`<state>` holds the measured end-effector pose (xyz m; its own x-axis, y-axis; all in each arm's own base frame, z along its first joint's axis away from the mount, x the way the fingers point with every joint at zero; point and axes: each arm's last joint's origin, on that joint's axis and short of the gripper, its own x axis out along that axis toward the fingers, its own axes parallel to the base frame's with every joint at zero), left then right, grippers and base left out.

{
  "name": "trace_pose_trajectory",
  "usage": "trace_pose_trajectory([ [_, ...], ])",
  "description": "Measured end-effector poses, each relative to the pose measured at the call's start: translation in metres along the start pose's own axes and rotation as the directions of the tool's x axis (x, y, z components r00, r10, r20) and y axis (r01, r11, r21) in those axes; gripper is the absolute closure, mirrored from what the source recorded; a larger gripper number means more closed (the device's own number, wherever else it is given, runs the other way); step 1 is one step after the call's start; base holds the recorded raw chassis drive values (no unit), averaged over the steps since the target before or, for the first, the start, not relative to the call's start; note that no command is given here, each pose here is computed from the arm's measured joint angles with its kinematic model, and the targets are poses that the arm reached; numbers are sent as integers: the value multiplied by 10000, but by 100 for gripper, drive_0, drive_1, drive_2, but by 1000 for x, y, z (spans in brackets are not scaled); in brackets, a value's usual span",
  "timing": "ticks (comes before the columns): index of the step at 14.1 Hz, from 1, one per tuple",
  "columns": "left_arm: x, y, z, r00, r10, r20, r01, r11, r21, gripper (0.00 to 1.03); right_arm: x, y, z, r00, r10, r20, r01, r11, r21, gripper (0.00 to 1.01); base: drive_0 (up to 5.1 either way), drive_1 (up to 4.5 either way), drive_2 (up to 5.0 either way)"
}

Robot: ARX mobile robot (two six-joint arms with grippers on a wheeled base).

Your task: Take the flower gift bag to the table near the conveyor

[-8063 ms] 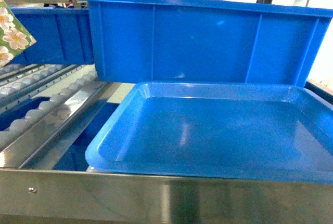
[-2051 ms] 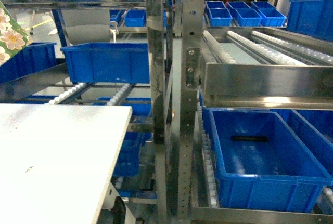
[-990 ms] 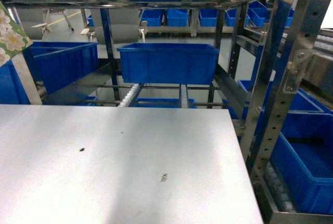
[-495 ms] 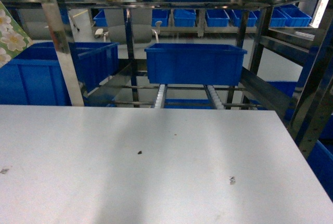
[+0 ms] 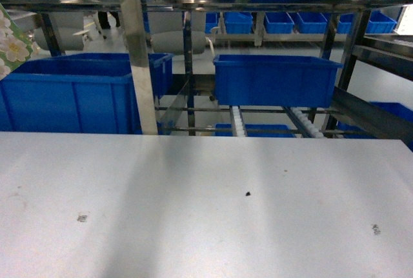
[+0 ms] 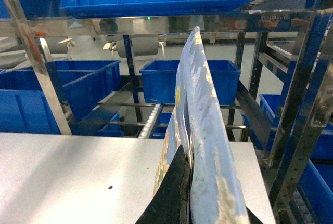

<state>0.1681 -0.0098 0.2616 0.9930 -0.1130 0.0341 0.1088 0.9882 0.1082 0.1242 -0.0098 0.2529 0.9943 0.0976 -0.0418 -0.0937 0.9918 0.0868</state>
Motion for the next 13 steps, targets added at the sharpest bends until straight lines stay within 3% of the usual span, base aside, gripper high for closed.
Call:
trace_pose_trajectory([
  [13, 0, 1, 0, 9999, 123, 6, -123, 9999, 6, 101, 0, 0, 0, 10000, 67, -20, -67, 10000, 4, 99, -500, 245, 245],
])
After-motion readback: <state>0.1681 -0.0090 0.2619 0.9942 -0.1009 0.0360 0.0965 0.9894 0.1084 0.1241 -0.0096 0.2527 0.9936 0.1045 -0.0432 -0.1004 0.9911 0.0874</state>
